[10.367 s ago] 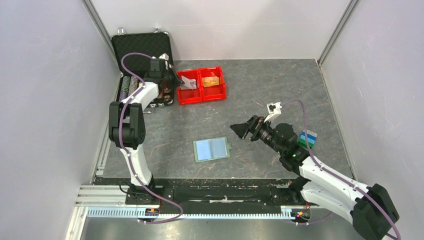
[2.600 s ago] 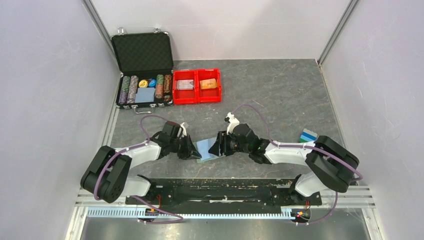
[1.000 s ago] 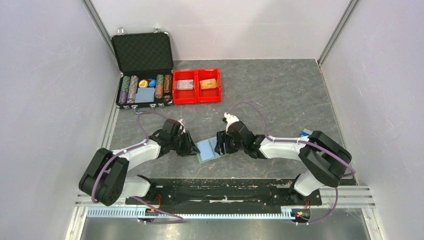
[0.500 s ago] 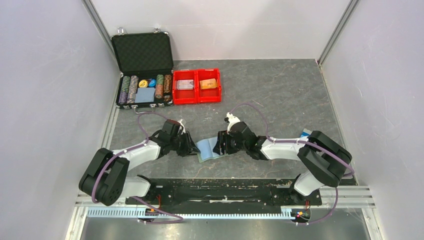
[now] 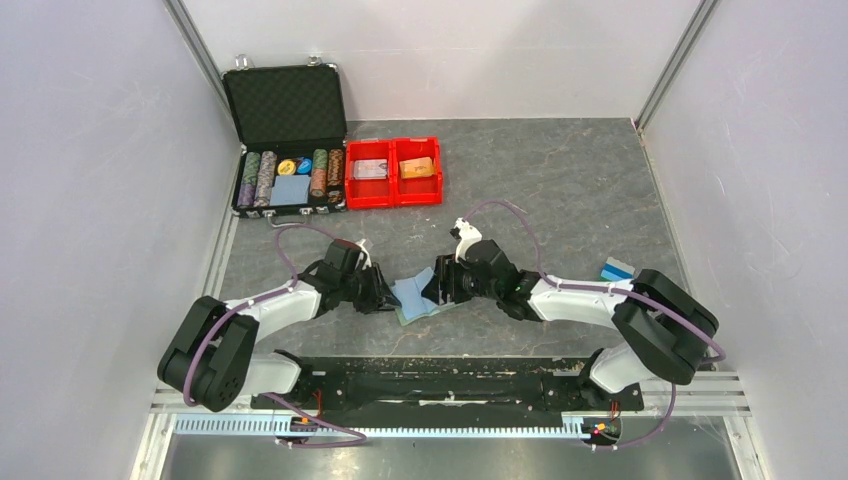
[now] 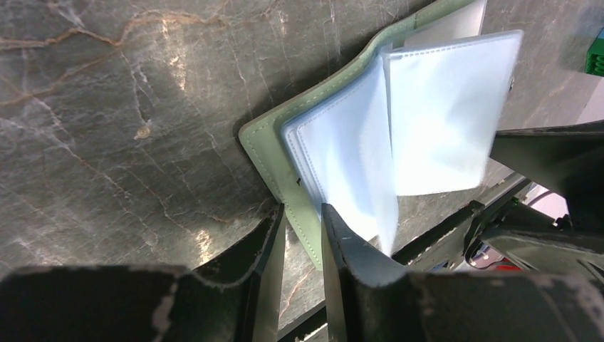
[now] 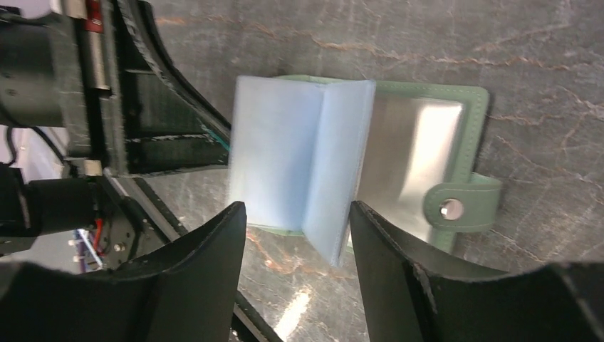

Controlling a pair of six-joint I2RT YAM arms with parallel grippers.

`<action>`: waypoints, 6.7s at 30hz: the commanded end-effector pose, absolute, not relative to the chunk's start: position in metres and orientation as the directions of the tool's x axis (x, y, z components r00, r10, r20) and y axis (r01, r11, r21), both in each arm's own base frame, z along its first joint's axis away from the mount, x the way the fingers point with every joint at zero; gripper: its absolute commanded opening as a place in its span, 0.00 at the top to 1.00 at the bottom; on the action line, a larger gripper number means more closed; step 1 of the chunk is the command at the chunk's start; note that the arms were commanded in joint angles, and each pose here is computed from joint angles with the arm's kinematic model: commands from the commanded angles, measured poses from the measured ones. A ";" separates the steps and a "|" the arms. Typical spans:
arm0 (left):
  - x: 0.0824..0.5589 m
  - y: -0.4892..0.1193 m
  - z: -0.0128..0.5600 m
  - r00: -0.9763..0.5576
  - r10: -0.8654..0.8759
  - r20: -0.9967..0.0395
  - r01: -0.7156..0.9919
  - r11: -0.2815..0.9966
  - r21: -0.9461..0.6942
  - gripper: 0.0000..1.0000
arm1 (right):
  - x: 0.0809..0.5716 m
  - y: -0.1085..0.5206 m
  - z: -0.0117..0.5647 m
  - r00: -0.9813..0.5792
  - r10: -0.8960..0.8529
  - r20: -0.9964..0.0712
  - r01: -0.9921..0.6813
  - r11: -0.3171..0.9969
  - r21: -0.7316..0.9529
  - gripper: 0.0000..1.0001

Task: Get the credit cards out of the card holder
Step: Remove the credit card from the card holder, then place the credit card in the storage box.

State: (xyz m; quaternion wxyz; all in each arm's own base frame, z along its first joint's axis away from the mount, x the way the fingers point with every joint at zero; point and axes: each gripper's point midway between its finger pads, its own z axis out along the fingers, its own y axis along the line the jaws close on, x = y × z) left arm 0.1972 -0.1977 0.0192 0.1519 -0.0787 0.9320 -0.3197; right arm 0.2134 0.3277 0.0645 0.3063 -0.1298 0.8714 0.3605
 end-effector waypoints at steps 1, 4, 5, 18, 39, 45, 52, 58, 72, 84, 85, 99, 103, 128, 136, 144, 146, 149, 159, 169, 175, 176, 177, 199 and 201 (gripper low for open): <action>0.194 -0.208 0.027 -0.948 -0.235 -0.213 -0.037 0.749 -0.661 0.68 | 0.211 0.345 0.097 -0.745 0.025 -0.666 -0.509 0.623 0.593 0.43; 0.195 -0.208 0.029 -0.948 -0.236 -0.216 -0.035 0.749 -0.662 0.68 | 0.208 0.349 0.101 -0.747 0.022 -0.665 -0.526 0.592 0.611 0.45; 0.194 -0.208 0.029 -0.948 -0.234 -0.216 -0.034 0.749 -0.662 0.68 | 0.206 0.351 0.100 -0.751 0.020 -0.660 -0.527 0.584 0.617 0.45; 0.204 -0.193 0.052 -0.925 -0.239 -0.296 -0.020 0.806 -0.591 0.64 | 0.196 0.360 0.086 -0.777 -0.030 -0.628 -0.531 0.566 0.631 0.51; 0.212 -0.224 0.071 -0.931 -0.225 -0.286 0.054 0.691 -0.720 0.75 | 0.224 0.345 0.069 -0.760 -0.134 -0.636 -0.574 0.599 0.559 0.67; 0.212 -0.222 0.050 -0.945 -0.206 -0.255 0.031 0.719 -0.695 0.80 | 0.233 0.343 0.056 -0.775 -0.162 -0.611 -0.568 0.604 0.560 0.67; 0.202 -0.213 0.026 -0.955 -0.198 -0.221 -0.005 0.755 -0.655 0.81 | 0.228 0.345 0.041 -0.798 -0.182 -0.575 -0.557 0.587 0.587 0.66; 0.200 -0.212 0.017 -0.958 -0.196 -0.208 -0.016 0.764 -0.645 0.81 | 0.222 0.343 0.031 -0.816 -0.180 -0.550 -0.536 0.591 0.603 0.66; 0.199 -0.210 0.011 -0.960 -0.198 -0.196 -0.029 0.772 -0.635 0.81 | 0.219 0.338 0.040 -0.825 -0.137 -0.549 -0.516 0.580 0.630 1.00; 0.197 -0.210 0.012 -0.961 -0.204 -0.185 -0.040 0.768 -0.639 0.79 | 0.223 0.308 0.056 -0.820 -0.075 -0.567 -0.474 0.643 0.602 1.00; 0.196 -0.211 0.013 -0.962 -0.204 -0.179 -0.044 0.766 -0.642 0.78 | 0.225 0.304 0.056 -0.820 -0.069 -0.569 -0.469 0.650 0.598 1.00; 0.211 -0.231 0.106 -0.942 -0.154 -0.299 0.121 0.675 -0.728 0.45 | 0.226 0.285 0.110 -0.747 -0.132 -0.651 -0.613 0.516 0.598 1.00; 0.211 -0.230 0.130 -0.921 -0.086 -0.380 0.230 0.669 -0.707 0.42 | 0.212 0.285 0.119 -0.722 -0.202 -0.662 -0.667 0.458 0.588 1.00; 0.174 -0.262 0.189 -0.891 0.163 -0.423 0.453 0.329 -0.828 0.56 | 0.153 0.310 0.170 -0.695 -0.230 -0.681 -0.711 0.078 0.699 1.00; 0.172 -0.265 0.192 -0.904 0.150 -0.401 0.428 0.296 -0.854 0.97 | 0.159 0.312 0.171 -0.696 -0.214 -0.685 -0.713 0.098 0.694 0.94; 0.191 -0.273 0.208 -0.916 -0.023 -0.399 0.378 0.277 -0.883 0.98 | 0.187 0.309 0.185 -0.760 0.035 -0.649 -0.632 0.191 0.751 0.67; 0.203 -0.272 0.214 -0.900 -0.114 -0.421 0.373 0.302 -0.878 0.98 | 0.191 0.306 0.189 -0.786 0.144 -0.601 -0.575 0.188 0.796 0.62; 0.222 -0.267 0.224 -0.852 -0.277 -0.445 0.359 0.310 -0.880 0.98 | 0.190 0.299 0.199 -0.803 0.269 -0.532 -0.518 0.130 0.846 0.55; 0.246 -0.248 0.238 -0.723 -0.586 -0.365 0.315 0.191 -0.930 0.98 | 0.196 0.295 0.205 -0.804 0.383 -0.456 -0.464 0.077 0.883 0.56; 0.246 -0.236 0.230 -0.674 -0.646 -0.359 0.294 0.211 -0.932 0.98 | 0.200 0.298 0.202 -0.807 0.440 -0.394 -0.412 0.059 0.909 0.75; 0.244 -0.235 0.227 -0.674 -0.647 -0.356 0.292 0.209 -0.933 0.98 | 0.204 0.295 0.196 -0.798 0.471 -0.376 -0.388 0.076 0.918 0.82; 0.244 -0.235 0.227 -0.675 -0.647 -0.355 0.293 0.207 -0.933 0.98 | 0.205 0.295 0.196 -0.797 0.473 -0.376 -0.388 0.077 0.919 0.81; 0.244 -0.234 0.228 -0.673 -0.649 -0.354 0.295 0.203 -0.934 0.98 | 0.206 0.294 0.194 -0.797 0.474 -0.373 -0.382 0.081 0.920 0.79; 0.240 -0.234 0.228 -0.682 -0.652 -0.330 0.280 0.185 -0.942 0.98 | 0.207 0.295 0.184 -0.803 0.476 -0.359 -0.352 0.108 0.930 0.64; 0.240 -0.233 0.226 -0.680 -0.655 -0.328 0.275 0.187 -0.943 0.98 | 0.208 0.296 0.185 -0.802 0.477 -0.359 -0.352 0.108 0.930 0.66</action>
